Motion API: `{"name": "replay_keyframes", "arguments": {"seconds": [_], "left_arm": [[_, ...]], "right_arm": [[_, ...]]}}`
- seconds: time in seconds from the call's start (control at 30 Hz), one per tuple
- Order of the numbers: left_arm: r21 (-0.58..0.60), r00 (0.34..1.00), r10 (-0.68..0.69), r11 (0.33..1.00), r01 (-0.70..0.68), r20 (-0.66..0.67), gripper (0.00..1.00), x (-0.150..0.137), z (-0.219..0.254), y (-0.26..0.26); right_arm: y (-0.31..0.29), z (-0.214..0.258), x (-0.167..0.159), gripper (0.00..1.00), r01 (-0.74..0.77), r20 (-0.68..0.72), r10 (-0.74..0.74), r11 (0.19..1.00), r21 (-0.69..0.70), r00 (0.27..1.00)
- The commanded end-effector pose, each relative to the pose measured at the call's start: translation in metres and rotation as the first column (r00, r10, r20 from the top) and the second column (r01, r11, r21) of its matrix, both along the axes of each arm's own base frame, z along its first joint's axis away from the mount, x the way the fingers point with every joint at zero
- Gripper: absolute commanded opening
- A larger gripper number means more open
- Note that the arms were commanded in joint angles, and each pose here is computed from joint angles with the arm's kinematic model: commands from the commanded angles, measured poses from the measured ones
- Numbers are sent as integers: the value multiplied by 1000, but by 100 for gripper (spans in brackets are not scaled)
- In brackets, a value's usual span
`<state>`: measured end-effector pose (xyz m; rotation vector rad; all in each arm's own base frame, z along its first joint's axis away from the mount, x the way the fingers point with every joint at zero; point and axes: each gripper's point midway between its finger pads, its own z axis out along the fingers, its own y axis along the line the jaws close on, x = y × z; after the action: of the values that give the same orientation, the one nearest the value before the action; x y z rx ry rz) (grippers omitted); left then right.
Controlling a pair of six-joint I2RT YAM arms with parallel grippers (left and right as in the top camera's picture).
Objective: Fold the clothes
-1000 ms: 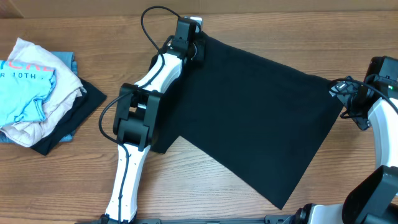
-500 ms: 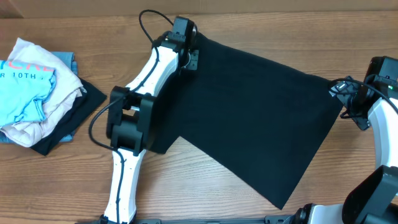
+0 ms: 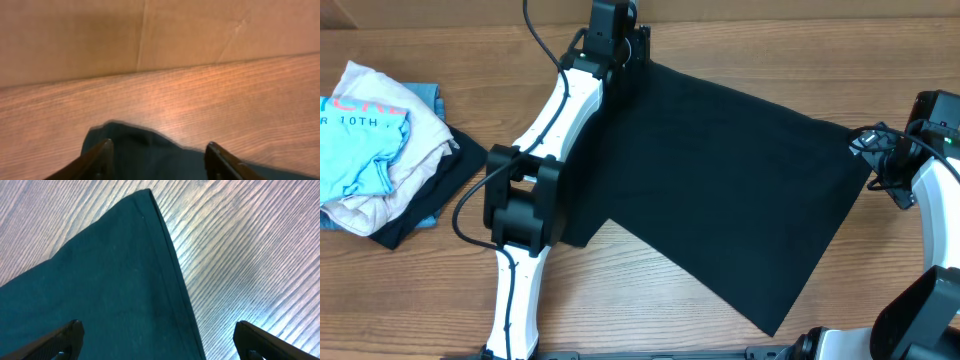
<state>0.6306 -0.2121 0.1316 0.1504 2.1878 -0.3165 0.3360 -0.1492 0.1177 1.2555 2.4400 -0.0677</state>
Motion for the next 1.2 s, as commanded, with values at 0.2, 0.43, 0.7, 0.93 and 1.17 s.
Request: {"name": "replay_keyframes", "arguments": {"seconds": [0.2,0.43,0.7,0.93,1.17], "left_arm": [[97,999,-50,994,49,9,63,22,-93,-1],[113,999,-46,992,49,-28,13,19,-125,1],[105,999,-48,993,47,3,4,35,-51,-6],[156,969,-28,985,68,-246,4,-21,0,12],[79,728,-31,990,117,-685,4,-131,-40,14]], "right_arm": [[-4,11,6,100,1,27,0,1000,-22,1000],[-4,11,6,100,1,27,0,1000,-22,1000],[-4,11,6,100,1,27,0,1000,-22,1000],[-4,11,6,100,1,27,0,1000,-22,1000],[-4,11,6,100,1,27,0,1000,-22,1000]]}}
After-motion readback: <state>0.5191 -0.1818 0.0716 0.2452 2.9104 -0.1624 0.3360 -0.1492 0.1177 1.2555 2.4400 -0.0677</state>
